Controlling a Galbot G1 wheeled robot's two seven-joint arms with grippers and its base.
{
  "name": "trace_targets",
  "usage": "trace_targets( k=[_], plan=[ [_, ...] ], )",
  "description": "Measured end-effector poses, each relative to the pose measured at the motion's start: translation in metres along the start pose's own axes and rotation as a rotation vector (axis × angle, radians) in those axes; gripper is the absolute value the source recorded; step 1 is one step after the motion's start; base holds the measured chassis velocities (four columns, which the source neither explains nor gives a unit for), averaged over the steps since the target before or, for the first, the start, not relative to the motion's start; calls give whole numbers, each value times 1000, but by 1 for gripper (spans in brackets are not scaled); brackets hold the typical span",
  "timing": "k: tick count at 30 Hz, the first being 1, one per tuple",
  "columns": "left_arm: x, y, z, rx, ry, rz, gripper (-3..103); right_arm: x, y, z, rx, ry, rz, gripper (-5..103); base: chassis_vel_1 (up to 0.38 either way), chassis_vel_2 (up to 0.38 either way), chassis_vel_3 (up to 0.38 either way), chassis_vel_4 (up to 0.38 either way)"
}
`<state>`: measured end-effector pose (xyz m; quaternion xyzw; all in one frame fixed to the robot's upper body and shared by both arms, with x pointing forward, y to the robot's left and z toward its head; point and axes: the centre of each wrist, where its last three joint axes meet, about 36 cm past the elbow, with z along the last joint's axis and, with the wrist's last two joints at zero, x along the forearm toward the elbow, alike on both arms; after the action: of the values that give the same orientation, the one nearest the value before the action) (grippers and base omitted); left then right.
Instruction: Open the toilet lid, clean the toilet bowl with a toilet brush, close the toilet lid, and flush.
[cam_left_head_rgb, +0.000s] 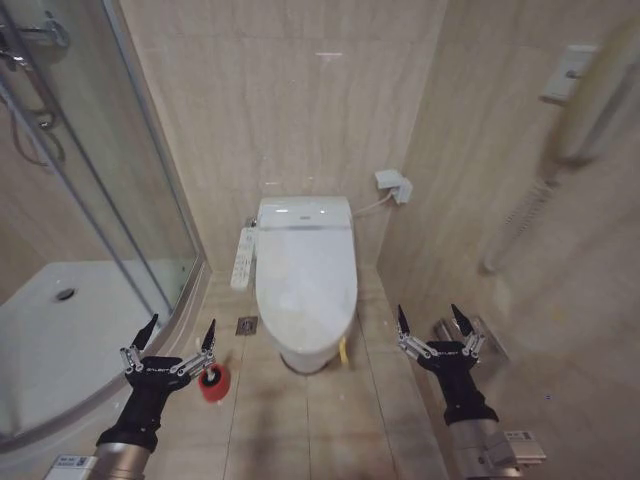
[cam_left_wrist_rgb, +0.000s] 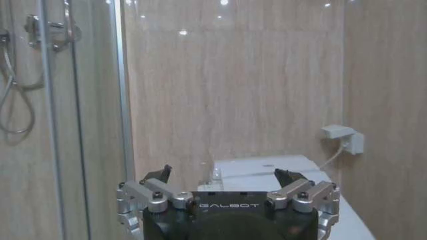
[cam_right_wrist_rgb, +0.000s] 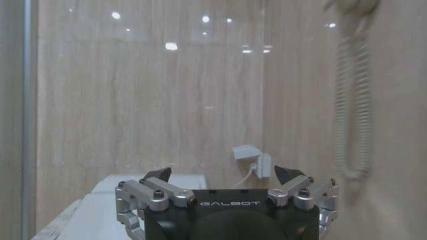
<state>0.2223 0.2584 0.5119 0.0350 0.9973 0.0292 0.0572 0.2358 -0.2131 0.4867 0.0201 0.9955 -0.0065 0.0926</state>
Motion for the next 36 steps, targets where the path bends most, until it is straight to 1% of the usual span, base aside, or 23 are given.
trace_targets(
  k=[7,12,21,36],
  plan=[
    [0,0,0,0,0,0,100,0,0,0,0,0,0,100,332,-351,-323,343],
    [0,0,0,0,0,0,100,0,0,0,0,0,0,100,162,-103,-150,158],
    [0,0,0,0,0,0,100,0,0,0,0,0,0,100,-60,-3,45,-27],
    [0,0,0,0,0,0,100,0,0,0,0,0,0,100,0,0,0,0]
  ],
)
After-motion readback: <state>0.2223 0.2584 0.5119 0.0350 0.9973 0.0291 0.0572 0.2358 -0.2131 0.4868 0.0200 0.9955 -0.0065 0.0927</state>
